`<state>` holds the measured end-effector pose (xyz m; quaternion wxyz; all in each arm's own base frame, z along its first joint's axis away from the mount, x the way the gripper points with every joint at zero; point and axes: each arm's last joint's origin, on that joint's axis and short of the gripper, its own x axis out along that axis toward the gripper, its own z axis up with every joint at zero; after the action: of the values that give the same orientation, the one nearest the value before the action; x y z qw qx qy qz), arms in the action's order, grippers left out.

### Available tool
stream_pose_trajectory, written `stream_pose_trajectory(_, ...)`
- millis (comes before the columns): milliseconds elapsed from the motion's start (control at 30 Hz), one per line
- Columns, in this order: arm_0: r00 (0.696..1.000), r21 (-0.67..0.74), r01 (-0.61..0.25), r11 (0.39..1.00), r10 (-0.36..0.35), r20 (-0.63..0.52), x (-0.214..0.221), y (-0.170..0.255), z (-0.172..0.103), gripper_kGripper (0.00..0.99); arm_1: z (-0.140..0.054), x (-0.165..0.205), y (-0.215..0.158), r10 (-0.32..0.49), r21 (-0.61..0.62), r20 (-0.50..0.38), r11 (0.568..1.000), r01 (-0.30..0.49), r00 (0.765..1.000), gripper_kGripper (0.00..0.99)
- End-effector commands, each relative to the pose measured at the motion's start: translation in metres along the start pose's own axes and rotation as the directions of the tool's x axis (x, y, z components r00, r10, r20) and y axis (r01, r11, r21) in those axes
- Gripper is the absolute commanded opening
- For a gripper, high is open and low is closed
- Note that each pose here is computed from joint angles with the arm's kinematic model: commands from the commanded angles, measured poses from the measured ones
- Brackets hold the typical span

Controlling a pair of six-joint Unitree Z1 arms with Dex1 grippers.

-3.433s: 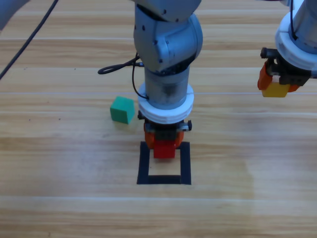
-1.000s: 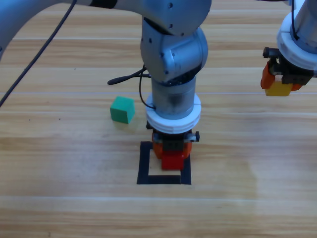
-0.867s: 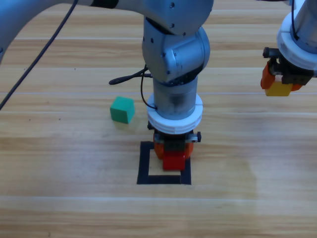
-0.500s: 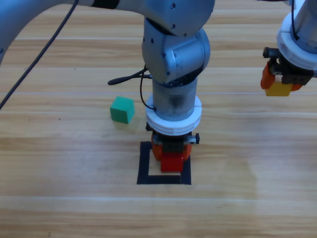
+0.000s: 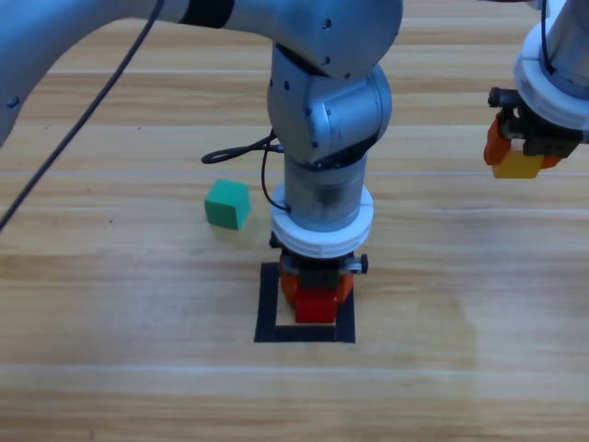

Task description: Stack the blocks in the rectangular block: red at the bottom, yellow in the middle, green on top

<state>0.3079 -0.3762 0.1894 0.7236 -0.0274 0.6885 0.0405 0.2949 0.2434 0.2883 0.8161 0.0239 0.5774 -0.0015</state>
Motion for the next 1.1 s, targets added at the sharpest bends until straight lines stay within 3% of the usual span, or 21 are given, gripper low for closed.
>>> stream_pose_trajectory(33, 0.995, 0.017, -0.088, 0.996, 0.088, -0.037, 0.033, 0.002, -0.002, 0.281, -0.008, 0.007, 0.011, -0.019, -0.037, -0.02, 0.999, 0.018, 1.0, 0.014)
stream_pose_trajectory(167, 0.995, 0.014, -0.091, 0.996, 0.092, -0.037, 0.032, 0.004, -0.002, 0.291, -0.007, 0.006, 0.012, -0.017, -0.038, -0.017, 0.999, 0.016, 1.0, 0.014)
stream_pose_trajectory(233, 0.995, 0.011, -0.093, 0.996, 0.093, -0.038, 0.034, 0.004, -0.001, 0.367, -0.007, 0.006, 0.012, -0.015, -0.037, -0.015, 0.999, 0.014, 1.0, 0.014)
stream_pose_trajectory(333, 0.996, 0.005, -0.086, 0.996, 0.086, -0.037, 0.034, 0.003, -0.001, 0.607, -0.007, 0.005, 0.012, -0.014, -0.035, -0.014, 0.999, 0.013, 1.0, 0.014)
stream_pose_trajectory(400, 0.996, -0.006, -0.085, 0.996, 0.085, -0.036, 0.033, 0.002, -0.002, 0.874, -0.006, 0.005, 0.012, -0.016, -0.035, -0.012, 0.999, 0.016, 1.0, 0.014)
stream_pose_trajectory(467, 0.996, -0.008, -0.083, 0.997, 0.082, -0.035, 0.031, 0.003, -0.002, 0.985, -0.006, 0.005, 0.012, -0.017, -0.035, -0.009, 0.999, 0.017, 1.0, 0.014)
stream_pose_trajectory(733, 0.999, -0.054, -0.03, 0.998, 0.031, 0.03, -0.004, 0.006, -0.004, 0.99, -0.007, 0.003, 0.012, -0.016, -0.039, -0.005, 0.999, 0.016, 1.0, 0.014)
stream_pose_trajectory(1100, 0.952, -0.129, 0.188, 0.974, -0.148, 0.269, -0.137, 0.046, -0.016, 0.99, -0.01, -0.013, 0.01, -0.008, -0.032, 0.015, 0.999, 0.009, 1.0, 0.014)
